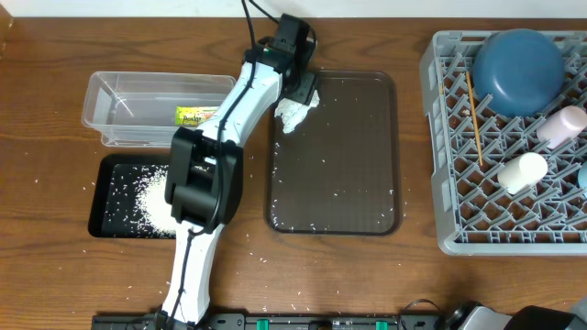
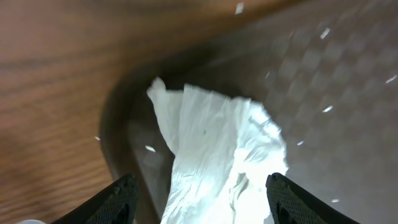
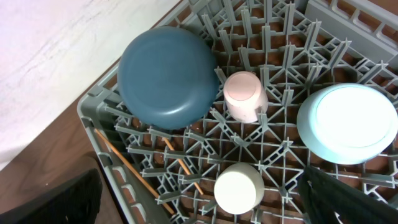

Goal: Sort waste into correct bins and load items into the dishwasher rack
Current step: 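Carry the tissue left and release it into the plastic container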

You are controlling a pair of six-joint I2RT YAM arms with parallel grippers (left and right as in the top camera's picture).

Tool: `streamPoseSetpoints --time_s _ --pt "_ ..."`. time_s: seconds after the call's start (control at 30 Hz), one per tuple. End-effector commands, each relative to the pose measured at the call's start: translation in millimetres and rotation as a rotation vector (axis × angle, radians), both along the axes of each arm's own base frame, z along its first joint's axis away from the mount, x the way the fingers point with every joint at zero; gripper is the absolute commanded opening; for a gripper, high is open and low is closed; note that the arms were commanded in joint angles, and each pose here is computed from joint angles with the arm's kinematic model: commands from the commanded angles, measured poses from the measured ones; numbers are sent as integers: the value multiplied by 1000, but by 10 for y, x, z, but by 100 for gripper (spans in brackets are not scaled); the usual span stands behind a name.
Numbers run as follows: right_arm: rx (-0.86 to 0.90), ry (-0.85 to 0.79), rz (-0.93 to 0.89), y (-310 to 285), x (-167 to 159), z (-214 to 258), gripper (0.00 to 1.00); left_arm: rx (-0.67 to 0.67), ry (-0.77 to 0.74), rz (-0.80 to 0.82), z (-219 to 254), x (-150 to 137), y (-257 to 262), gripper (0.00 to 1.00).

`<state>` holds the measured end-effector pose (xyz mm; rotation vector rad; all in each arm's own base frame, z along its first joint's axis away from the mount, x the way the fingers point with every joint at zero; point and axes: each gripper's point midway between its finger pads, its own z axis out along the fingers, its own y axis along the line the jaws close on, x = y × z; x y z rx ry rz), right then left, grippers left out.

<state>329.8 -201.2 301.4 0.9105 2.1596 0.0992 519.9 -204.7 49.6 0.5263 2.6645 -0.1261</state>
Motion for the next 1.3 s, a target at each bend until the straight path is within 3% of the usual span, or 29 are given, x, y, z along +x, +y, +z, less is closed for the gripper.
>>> streamPoseSetpoints --time_s 0.0,0.1,0.23,0.37,0.4,0.6,0.8,1.03,1.27 --pt "-9 7 14 15 15 -11 99 44 44 -23 -239 -51 31 68" --pt "-9 7 14 15 15 -11 99 49 67 -30 -322 -100 8 67" --pt "-9 7 14 15 15 -11 99 47 59 -41 -310 -104 -50 46" --pt "-9 7 14 15 15 -11 99 48 62 -47 -309 -126 -82 9" --pt "-9 7 14 15 15 -11 99 48 64 -46 -294 -134 -79 6" --pt "-9 7 14 15 15 -11 99 15 12 -16 121 -119 -75 6" --pt "-9 7 14 15 15 -11 99 -117 -125 167 1065 -15 178 6" --pt "-9 7 15 17 16 -11 99 -310 -216 571 1928 0 1090 6" --pt "-9 7 14 15 15 -11 99 -443 -82 1136 1793 -226 2180 6"
